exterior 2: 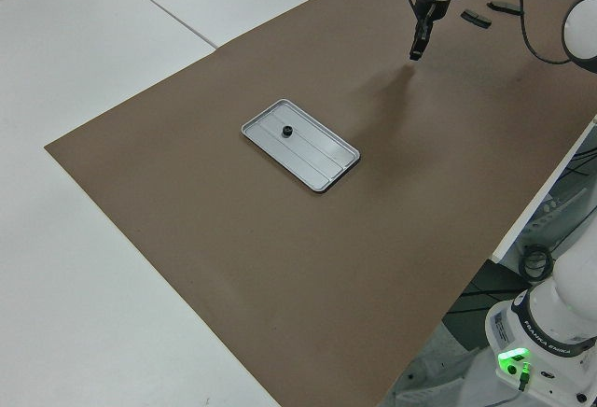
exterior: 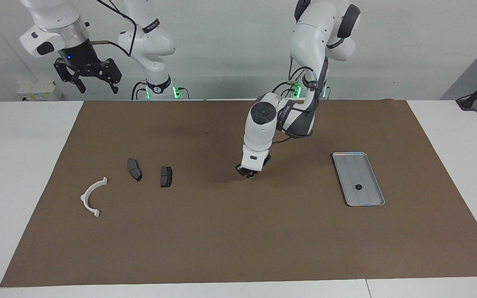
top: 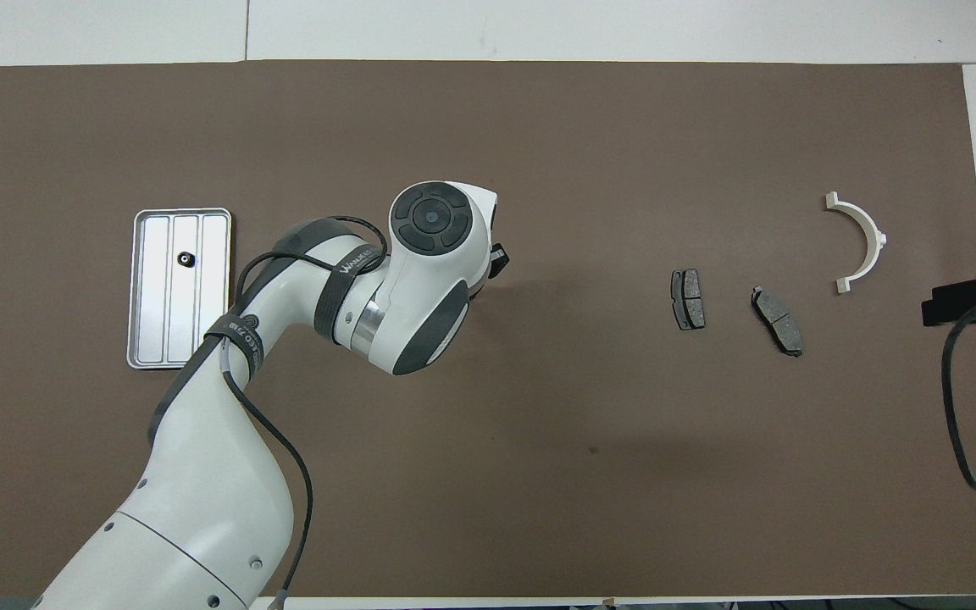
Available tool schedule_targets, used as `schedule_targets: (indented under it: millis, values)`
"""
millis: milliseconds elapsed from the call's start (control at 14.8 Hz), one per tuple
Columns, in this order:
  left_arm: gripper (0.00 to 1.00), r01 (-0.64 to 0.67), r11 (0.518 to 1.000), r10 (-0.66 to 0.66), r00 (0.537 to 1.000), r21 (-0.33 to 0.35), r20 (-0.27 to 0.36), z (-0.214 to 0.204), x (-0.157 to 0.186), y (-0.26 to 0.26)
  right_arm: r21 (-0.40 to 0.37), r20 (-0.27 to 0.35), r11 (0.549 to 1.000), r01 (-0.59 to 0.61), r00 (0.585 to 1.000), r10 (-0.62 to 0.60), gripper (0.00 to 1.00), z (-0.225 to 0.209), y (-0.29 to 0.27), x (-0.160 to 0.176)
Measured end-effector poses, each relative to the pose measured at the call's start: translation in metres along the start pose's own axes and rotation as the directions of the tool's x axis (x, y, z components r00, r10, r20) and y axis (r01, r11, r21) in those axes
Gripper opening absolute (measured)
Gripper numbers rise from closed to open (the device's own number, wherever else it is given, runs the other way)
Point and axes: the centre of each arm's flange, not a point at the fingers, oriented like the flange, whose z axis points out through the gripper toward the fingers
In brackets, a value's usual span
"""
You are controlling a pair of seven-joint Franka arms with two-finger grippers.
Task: Place bearing gear from tray to pile
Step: 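Carry the bearing with the left gripper to the table center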
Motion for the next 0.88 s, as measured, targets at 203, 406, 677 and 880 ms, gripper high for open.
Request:
schedule_targets:
  millis: [203,406,677,880]
  values:
    - [0.34,0.002,1.0,-0.002,1.0,0.014,0.001,0.015,0.001,0.0,0.0,0.0,1.0,0.0,1.0,0.0,1.0,0.0,0.0,0.0]
    - [0.34,0.016,1.0,-0.016,1.0,-0.008,-0.017,0.019,0.004,0.003,0.0,0.001,1.0,0.0,1.0,0.0,1.0,0.0,0.0,0.0]
    - [0.34,0.026,1.0,-0.027,0.999,-0.017,-0.024,0.019,0.005,0.004,0.0,0.001,1.0,0.0,1.0,0.0,1.0,0.001,0.0,0.0]
    - [0.34,0.026,1.0,-0.026,0.999,-0.013,-0.026,0.022,0.006,0.003,0.0,0.002,1.0,0.0,1.0,0.0,1.0,0.001,0.0,0.0]
